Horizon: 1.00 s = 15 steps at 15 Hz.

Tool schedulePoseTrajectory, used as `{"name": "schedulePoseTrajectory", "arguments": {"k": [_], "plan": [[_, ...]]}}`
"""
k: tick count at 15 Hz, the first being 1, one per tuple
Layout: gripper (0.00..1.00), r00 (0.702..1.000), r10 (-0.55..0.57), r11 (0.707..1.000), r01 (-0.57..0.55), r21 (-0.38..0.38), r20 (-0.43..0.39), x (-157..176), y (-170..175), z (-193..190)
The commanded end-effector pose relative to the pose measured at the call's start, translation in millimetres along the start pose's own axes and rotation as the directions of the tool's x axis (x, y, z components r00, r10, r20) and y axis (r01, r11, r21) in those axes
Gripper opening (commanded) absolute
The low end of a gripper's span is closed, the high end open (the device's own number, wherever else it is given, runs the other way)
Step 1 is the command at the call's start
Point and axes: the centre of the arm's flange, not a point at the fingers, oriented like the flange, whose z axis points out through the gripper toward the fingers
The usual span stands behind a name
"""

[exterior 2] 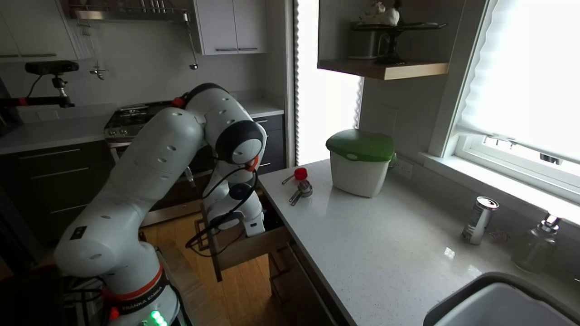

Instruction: Take the metal measuring cup out of the drawer

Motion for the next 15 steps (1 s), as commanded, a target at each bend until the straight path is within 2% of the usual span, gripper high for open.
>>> {"name": "schedulePoseTrajectory", "arguments": {"k": [1, 2, 3, 4, 5, 11, 15], "plan": [[0.40, 1.000, -0.023, 0.999, 0.023, -0.025, -0.007, -4.5, 5.4, -13.3], [0.35, 0.999, -0.032, 0.998, 0.031, -0.052, -0.014, -4.4, 7.2, -17.5], [0.35, 0.999, -0.043, 0.997, 0.041, -0.070, -0.022, -4.3, 8.2, -20.5], [0.27, 0.998, -0.055, 0.994, 0.052, -0.092, -0.034, -4.8, 9.1, -24.1], [0.30, 0.997, -0.070, 0.991, 0.065, -0.119, -0.038, -5.0, 10.3, -26.9], [0.28, 0.991, -0.131, 0.959, 0.120, -0.258, -0.023, -12.5, 10.6, -37.9], [0.32, 0.988, -0.138, 0.942, 0.111, -0.316, -0.066, -9.2, 9.1, -52.3]]}}
